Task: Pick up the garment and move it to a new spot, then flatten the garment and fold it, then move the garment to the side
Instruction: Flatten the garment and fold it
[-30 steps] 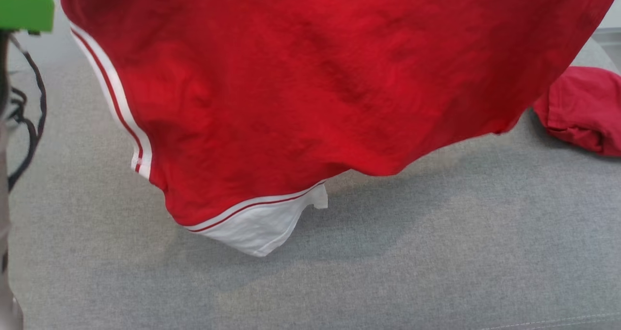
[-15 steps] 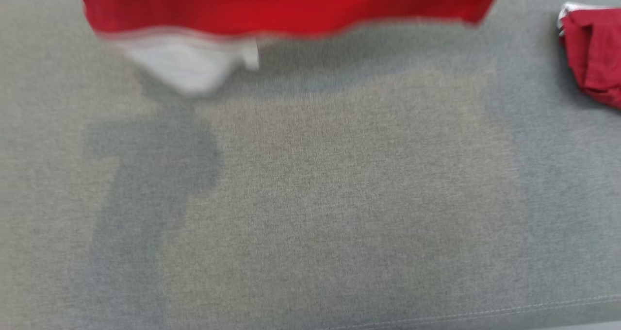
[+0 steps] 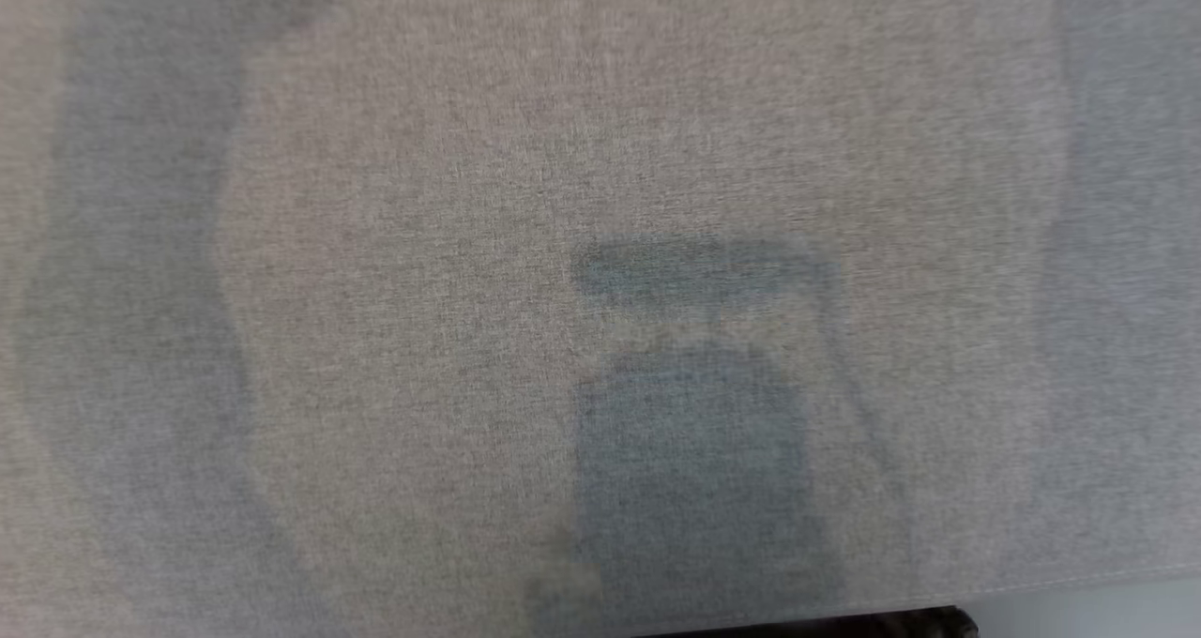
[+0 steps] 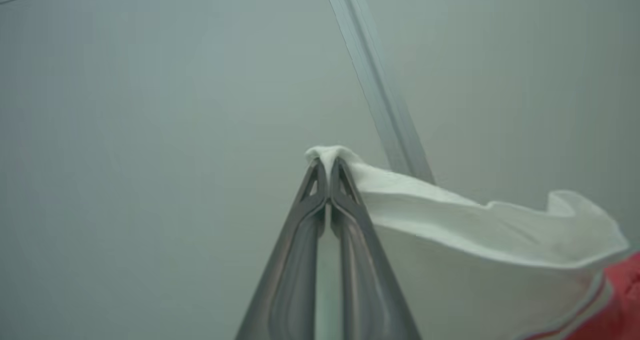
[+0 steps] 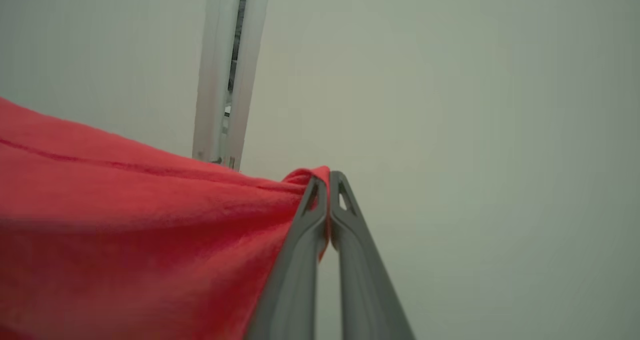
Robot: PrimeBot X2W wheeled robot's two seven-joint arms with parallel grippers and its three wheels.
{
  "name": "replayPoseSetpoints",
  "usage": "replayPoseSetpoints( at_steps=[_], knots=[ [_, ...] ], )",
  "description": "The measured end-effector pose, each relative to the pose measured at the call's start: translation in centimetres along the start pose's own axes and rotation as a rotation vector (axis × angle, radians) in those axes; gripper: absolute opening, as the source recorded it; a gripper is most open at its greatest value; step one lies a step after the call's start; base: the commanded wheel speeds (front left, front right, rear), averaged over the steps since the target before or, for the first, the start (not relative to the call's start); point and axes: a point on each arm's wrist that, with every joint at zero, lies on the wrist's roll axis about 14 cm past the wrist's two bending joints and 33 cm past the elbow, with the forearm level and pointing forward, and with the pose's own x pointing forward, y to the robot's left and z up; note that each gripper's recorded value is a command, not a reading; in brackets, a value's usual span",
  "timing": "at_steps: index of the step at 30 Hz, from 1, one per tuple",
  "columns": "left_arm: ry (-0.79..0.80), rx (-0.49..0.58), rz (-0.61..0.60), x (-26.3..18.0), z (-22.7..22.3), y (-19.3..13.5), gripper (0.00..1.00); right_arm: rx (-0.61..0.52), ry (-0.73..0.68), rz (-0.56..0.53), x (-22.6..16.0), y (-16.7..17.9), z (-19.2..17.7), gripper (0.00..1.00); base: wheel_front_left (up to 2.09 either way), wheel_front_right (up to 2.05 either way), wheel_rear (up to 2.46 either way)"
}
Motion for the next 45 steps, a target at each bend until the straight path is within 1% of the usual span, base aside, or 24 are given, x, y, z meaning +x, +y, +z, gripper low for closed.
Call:
replayPoseSetpoints(
  at_steps=[2,4,7,9,11,13,15,16,21,24,27,31,40,45],
  knots=[
    [0.112,-0.083,-0.009,-3.5,-5.4,-1.5,0.00,0.035,0.108,0.012,-1.3,1.5,-5.9,0.00,0.00,0.00,0.00],
    [0.184,-0.145,-0.018,-6.5,-8.9,-2.9,0.00,0.063,0.182,0.023,-2.9,2.8,-10.3,0.00,0.00,0.00,0.00],
    [0.278,-0.188,-0.029,-11.3,-12.3,-4.0,0.00,0.102,0.284,0.054,-5.8,5.2,-15.8,0.00,0.00,0.00,0.00],
    [0.338,-0.202,-0.038,-14.4,-13.5,-4.6,0.00,0.148,0.324,0.051,-7.4,6.2,-18.0,0.00,0.00,0.00,0.00],
    [0.370,-0.227,-0.024,-16.6,-13.6,-4.6,0.00,0.190,0.309,0.025,-7.9,5.9,-17.9,0.00,0.00,0.00,0.00],
    [0.397,-0.242,-0.005,-18.6,-13.2,-4.3,0.00,0.202,0.294,0.023,-8.8,5.8,-17.5,0.00,0.00,0.00,0.00],
    [0.442,-0.256,0.015,-21.2,-12.8,-4.0,0.00,0.234,0.302,0.031,-10.6,6.5,-17.5,0.00,0.00,0.00,0.00],
    [0.481,-0.273,0.044,-23.5,-11.9,-3.6,0.00,0.256,0.301,0.038,-12.2,6.7,-16.9,0.00,0.00,0.00,0.00],
    [0.587,-0.343,0.100,-29.0,-9.2,-3.7,0.00,0.265,0.315,0.060,-17.0,6.0,-14.8,0.00,0.00,0.00,0.00],
    [0.655,-0.404,0.132,-32.3,-7.5,-4.4,0.00,0.275,0.342,0.069,-20.0,5.9,-13.6,0.00,0.00,0.00,0.00],
    [0.729,-0.443,0.146,-35.4,-5.9,-5.4,0.00,0.278,0.362,0.063,-22.5,5.4,-12.4,0.00,0.00,0.00,0.00],
    [0.783,-0.465,0.155,-37.9,-4.1,-6.1,0.00,0.269,0.401,0.041,-25.7,4.5,-11.4,0.00,0.00,0.00,0.00],
    [0.860,-0.505,0.200,-42.1,-0.6,-7.3,0.00,0.284,0.446,-0.030,-31.7,3.2,-9.1,0.00,0.00,0.00,0.00],
    [0.885,-0.533,0.176,-43.6,1.3,-8.6,0.00,0.258,0.469,-0.037,-34.7,2.8,-8.2,0.00,0.00,0.00,0.00]
  ],
)
